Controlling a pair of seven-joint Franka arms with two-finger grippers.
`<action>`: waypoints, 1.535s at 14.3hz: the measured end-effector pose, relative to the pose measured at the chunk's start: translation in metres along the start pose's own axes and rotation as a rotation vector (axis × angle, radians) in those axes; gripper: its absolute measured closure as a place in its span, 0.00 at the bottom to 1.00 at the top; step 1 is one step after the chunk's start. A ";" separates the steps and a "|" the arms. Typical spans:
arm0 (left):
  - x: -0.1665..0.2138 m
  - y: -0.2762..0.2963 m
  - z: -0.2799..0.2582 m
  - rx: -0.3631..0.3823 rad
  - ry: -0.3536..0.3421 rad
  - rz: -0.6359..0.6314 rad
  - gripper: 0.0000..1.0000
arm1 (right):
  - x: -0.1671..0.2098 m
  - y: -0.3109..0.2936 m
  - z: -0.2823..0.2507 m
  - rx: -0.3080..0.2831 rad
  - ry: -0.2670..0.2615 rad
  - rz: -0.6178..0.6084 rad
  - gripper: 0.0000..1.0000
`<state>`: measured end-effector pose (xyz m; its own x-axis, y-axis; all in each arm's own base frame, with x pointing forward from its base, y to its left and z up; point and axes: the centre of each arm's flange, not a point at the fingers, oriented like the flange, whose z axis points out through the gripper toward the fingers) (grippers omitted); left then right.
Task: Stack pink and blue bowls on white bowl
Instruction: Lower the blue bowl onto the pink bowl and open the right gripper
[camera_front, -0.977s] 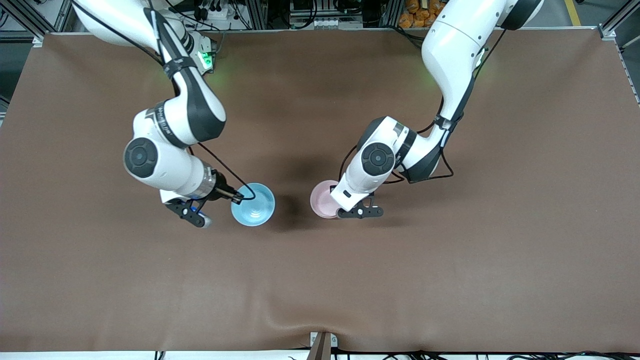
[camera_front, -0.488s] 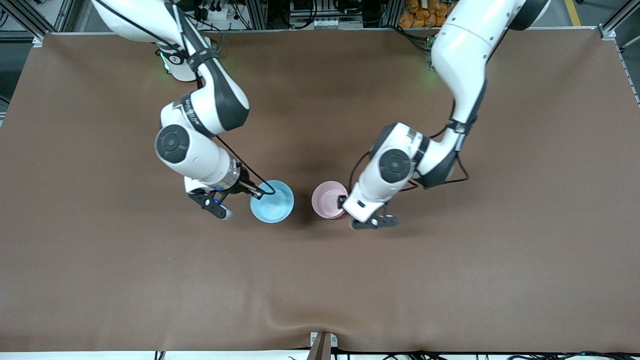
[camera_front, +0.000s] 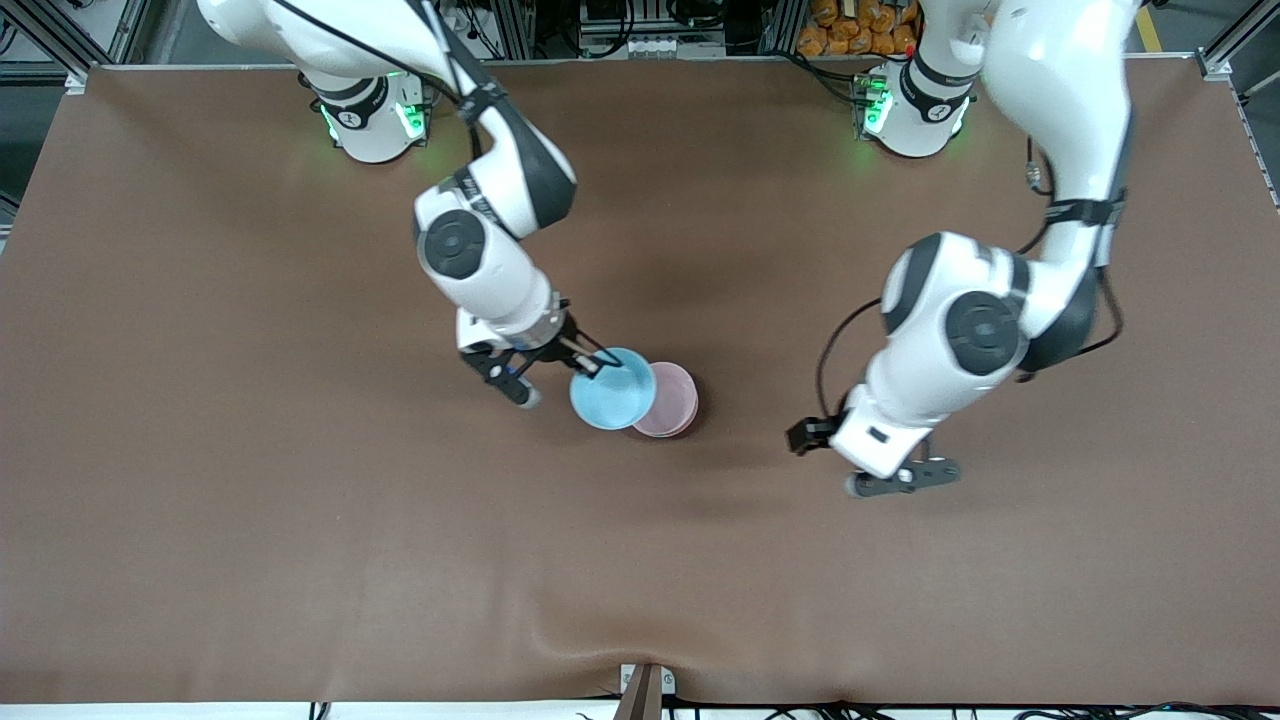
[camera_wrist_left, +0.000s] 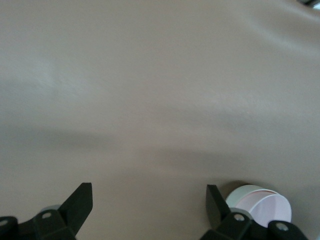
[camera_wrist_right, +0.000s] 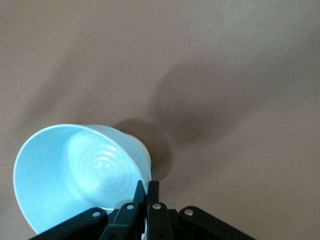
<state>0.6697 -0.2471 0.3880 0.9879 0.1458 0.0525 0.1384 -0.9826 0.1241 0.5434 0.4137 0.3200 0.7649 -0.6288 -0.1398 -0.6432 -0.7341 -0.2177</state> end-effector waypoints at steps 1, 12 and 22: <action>0.007 -0.016 -0.008 0.003 0.003 0.020 0.00 | -0.009 -0.001 0.012 -0.005 -0.001 0.007 0.97; 0.005 -0.141 -0.134 0.049 -0.116 0.078 0.00 | -0.034 -0.009 0.064 0.075 -0.007 0.065 0.85; -0.080 -0.165 -0.287 0.117 -0.112 0.109 0.00 | 0.070 0.006 -0.032 0.020 0.047 -0.007 0.00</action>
<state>0.5475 -0.0640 0.6477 0.9982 0.0308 -0.0523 0.0312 -0.9995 0.0073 0.5914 0.3570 0.3396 0.7669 -0.6350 -0.0930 -0.6364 -0.7338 -0.2378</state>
